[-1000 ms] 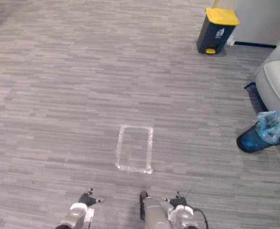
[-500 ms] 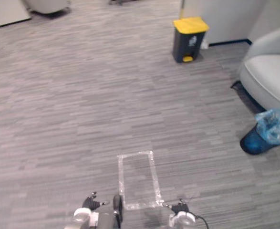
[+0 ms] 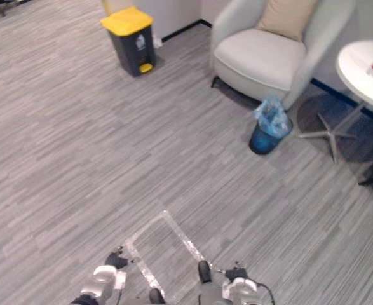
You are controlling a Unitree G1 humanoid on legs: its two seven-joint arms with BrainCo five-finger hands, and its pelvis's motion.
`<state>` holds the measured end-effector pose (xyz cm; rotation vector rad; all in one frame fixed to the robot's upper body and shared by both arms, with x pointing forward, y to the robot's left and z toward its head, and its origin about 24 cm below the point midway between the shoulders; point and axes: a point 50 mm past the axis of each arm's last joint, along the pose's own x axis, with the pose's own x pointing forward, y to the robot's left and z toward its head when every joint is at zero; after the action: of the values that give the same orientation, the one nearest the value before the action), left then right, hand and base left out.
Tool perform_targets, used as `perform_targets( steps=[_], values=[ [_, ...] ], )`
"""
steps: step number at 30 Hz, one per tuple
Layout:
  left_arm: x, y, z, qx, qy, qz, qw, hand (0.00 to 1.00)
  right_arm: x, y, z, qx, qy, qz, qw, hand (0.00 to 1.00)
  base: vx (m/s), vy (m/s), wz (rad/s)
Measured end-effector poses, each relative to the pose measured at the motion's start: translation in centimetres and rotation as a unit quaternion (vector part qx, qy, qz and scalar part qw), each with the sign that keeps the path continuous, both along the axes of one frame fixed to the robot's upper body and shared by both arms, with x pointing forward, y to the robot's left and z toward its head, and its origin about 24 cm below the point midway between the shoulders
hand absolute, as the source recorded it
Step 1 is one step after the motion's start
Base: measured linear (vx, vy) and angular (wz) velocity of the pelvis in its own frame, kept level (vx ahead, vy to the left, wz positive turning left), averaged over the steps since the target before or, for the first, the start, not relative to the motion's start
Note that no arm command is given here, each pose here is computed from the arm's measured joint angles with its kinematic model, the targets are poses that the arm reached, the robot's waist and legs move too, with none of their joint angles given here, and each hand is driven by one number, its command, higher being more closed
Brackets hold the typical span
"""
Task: Organize the slippers on the shoe rack
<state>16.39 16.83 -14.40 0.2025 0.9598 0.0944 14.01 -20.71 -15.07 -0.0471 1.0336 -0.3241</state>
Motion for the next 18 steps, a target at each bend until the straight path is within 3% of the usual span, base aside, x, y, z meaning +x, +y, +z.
perform_targets(
  steps=[6, 9, 16, 18],
  values=[
    [-1.4, -0.6, -0.6, -0.015, 0.017, 0.012, 1.000, 0.00, -1.8, -0.6, -0.4, 0.002, 0.014, -0.031, 0.999, 0.00, 0.09, -0.111, -0.07],
    [-2.6, -1.2, -0.9, -0.032, 0.022, 0.032, 0.999, 0.00, -2.4, -1.1, -0.6, -0.003, 0.024, -0.031, 0.999, 0.00, 0.18, 0.037, -0.93],
    [-2.6, -1.1, -0.8, -0.031, 0.020, 0.042, 0.998, 0.00, -1.8, -2.2, -0.2, -0.021, 0.022, -0.019, 0.999, 0.00, 0.18, 0.262, -1.47],
    [-2.5, 0.0, -0.8, -0.016, 0.020, 0.038, 0.999, 0.00, -1.6, -1.0, -0.4, -0.009, 0.023, -0.001, 1.000, 0.00, 0.17, 0.327, -1.08]
  ],
)
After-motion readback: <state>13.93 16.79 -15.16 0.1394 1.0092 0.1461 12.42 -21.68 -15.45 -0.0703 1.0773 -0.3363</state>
